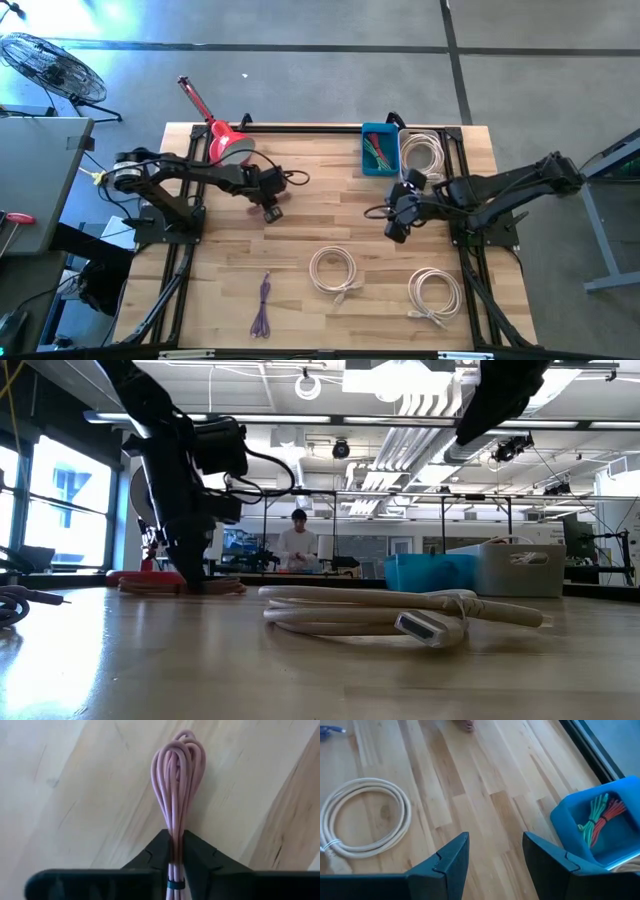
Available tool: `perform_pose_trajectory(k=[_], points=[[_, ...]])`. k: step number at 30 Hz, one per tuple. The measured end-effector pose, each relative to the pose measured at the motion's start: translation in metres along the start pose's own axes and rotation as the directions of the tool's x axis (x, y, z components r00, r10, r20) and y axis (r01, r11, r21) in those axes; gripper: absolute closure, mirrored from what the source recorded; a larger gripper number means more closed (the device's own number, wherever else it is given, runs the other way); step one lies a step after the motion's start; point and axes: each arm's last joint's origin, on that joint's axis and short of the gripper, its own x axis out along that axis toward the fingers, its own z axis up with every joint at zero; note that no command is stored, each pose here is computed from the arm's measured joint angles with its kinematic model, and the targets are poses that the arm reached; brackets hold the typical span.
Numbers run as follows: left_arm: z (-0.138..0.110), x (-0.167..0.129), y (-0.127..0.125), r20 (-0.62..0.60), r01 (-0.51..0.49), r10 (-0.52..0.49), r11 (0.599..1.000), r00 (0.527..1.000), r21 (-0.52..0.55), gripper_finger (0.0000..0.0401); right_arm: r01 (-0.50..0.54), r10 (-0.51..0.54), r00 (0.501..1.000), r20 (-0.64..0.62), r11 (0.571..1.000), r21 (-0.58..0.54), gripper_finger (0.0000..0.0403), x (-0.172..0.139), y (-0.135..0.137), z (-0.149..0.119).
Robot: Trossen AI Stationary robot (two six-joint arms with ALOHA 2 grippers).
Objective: Pick & Place USB Port
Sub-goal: Put the pink charger cable into the blue bin
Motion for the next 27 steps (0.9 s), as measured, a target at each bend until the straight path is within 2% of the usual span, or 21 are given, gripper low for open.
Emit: perform_pose_trajectory(k=[3, 7, 9, 11, 14, 18, 24, 27], points=[[0.004, 0.0, -0.002, 0.045, 0.029, -0.029, 0.999, 0.999, 0.017, 0.0347, 0.0, 0.0, 1.0, 0.009, 1.0, -0.017, 0.0226, -0.002, 0.004, -0.002], [0.011, -0.005, -0.006, 0.118, 0.102, -0.107, 0.994, 0.987, 0.047, 0.0375, -0.006, 0.007, 1.0, 0.019, 0.999, -0.034, 0.0226, -0.005, 0.009, -0.004], [0.017, -0.009, -0.009, 0.174, 0.17, -0.183, 0.982, 0.968, 0.086, 0.039, -0.029, 0.03, 0.999, 0.024, 0.998, -0.047, 0.0226, -0.007, 0.013, -0.005], [0.026, -0.016, -0.014, 0.26, 0.264, -0.291, 0.955, 0.921, 0.133, 0.0388, -0.057, 0.06, 0.997, 0.049, 0.996, -0.064, 0.0226, -0.01, 0.019, -0.005], [0.041, -0.025, -0.026, 0.405, 0.351, -0.416, 0.909, 0.814, 0.227, 0.0377, -0.105, 0.116, 0.989, 0.097, 0.989, -0.108, 0.0226, -0.014, 0.028, -0.003], [0.056, -0.045, -0.047, 0.538, 0.43, -0.592, 0.806, 0.6, 0.407, 0.0381, -0.186, 0.211, 0.963, 0.167, 0.971, -0.154, 0.0226, -0.02, 0.039, 0.002], [0.062, -0.071, -0.074, 0.615, 0.411, -0.704, 0.708, 0.354, 0.574, 0.0393, -0.314, 0.379, 0.891, 0.25, 0.912, -0.262, 0.0226, -0.026, 0.057, 0.011], [0.06, -0.08, -0.086, 0.615, 0.372, -0.739, 0.671, 0.275, 0.641, 0.0386, -0.351, 0.445, 0.854, 0.27, 0.876, -0.332, 0.0226, -0.022, 0.068, 0.015]])
